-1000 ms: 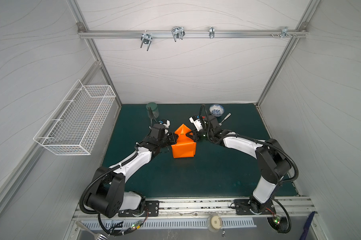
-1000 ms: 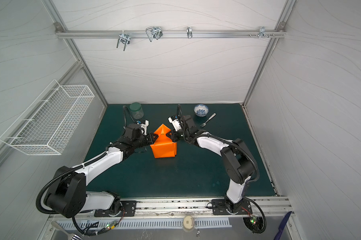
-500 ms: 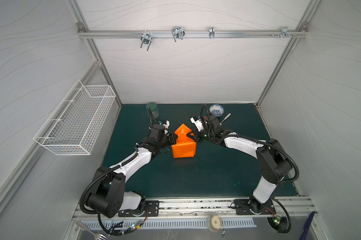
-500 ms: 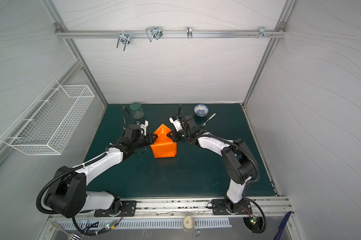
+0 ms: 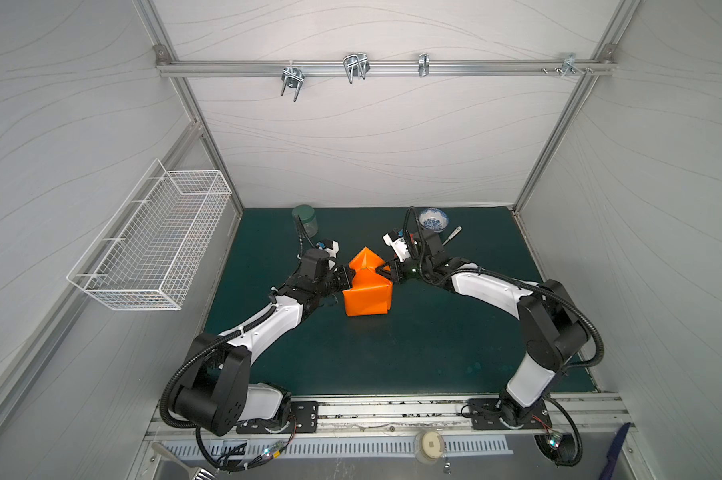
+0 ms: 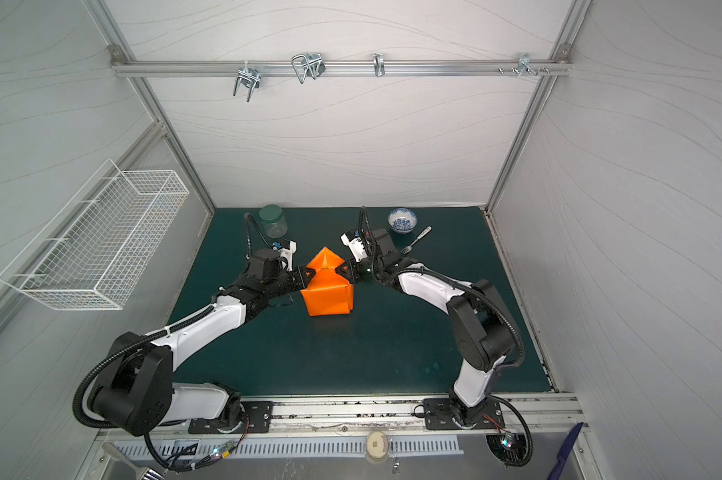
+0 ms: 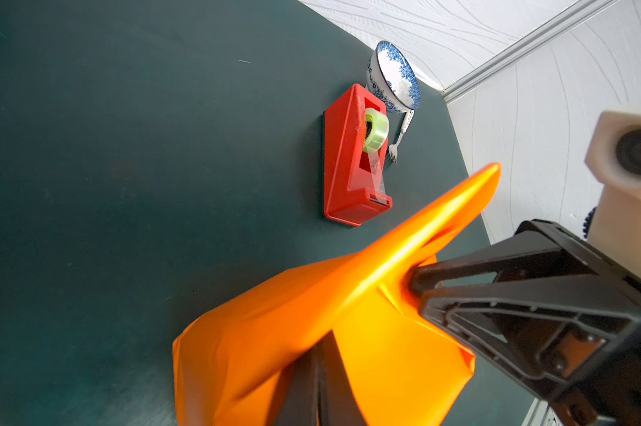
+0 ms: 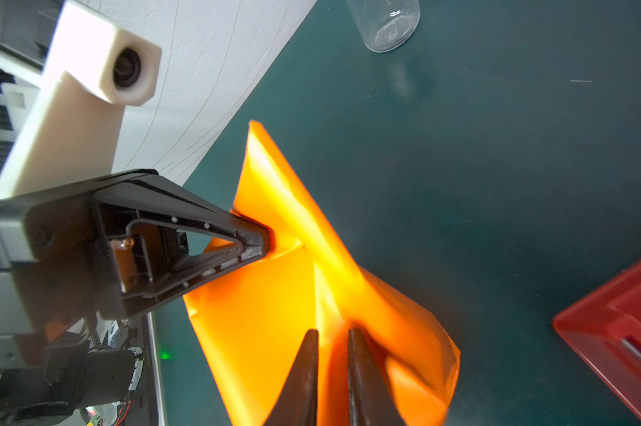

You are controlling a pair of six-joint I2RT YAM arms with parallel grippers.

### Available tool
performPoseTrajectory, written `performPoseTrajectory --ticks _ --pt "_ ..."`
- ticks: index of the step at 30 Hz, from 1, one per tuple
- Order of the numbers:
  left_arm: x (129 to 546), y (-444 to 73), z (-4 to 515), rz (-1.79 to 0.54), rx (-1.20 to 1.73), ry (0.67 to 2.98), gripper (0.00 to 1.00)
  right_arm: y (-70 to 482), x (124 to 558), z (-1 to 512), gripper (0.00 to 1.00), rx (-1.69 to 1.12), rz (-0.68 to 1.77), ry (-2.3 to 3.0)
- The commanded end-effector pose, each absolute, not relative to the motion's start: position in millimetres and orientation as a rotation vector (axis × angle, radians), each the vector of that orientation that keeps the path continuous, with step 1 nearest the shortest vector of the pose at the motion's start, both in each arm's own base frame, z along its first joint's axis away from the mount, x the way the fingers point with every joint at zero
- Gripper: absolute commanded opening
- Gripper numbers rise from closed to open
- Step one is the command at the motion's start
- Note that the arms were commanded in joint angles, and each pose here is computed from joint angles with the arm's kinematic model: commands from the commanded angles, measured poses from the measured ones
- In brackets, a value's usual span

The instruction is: Wrap the gift box in paper

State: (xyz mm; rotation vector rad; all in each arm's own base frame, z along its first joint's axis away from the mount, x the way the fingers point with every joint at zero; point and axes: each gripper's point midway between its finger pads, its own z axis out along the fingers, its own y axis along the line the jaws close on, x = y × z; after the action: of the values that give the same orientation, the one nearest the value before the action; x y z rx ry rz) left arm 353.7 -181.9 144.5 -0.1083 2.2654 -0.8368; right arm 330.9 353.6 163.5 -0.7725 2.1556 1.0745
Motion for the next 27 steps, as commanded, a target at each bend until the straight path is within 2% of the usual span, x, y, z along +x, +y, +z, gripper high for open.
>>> performPoseTrajectory --ticks 1,7,13,27 --pt "347 -178 133 -0.804 -0.107 2.307 0.04 345 331 182 0.18 -0.811 1.021 2.111" --pt "347 -178 133 -0.803 -0.104 2.308 0.04 337 332 177 0.2 -0.859 0.876 2.105" --pt "347 -178 134 -0.803 -0.106 2.304 0.04 335 336 158 0.26 -0.911 0.653 2.127" --pt "347 -178 135 -0.806 -0.102 2.302 0.04 323 346 152 0.5 -0.931 0.405 2.072"
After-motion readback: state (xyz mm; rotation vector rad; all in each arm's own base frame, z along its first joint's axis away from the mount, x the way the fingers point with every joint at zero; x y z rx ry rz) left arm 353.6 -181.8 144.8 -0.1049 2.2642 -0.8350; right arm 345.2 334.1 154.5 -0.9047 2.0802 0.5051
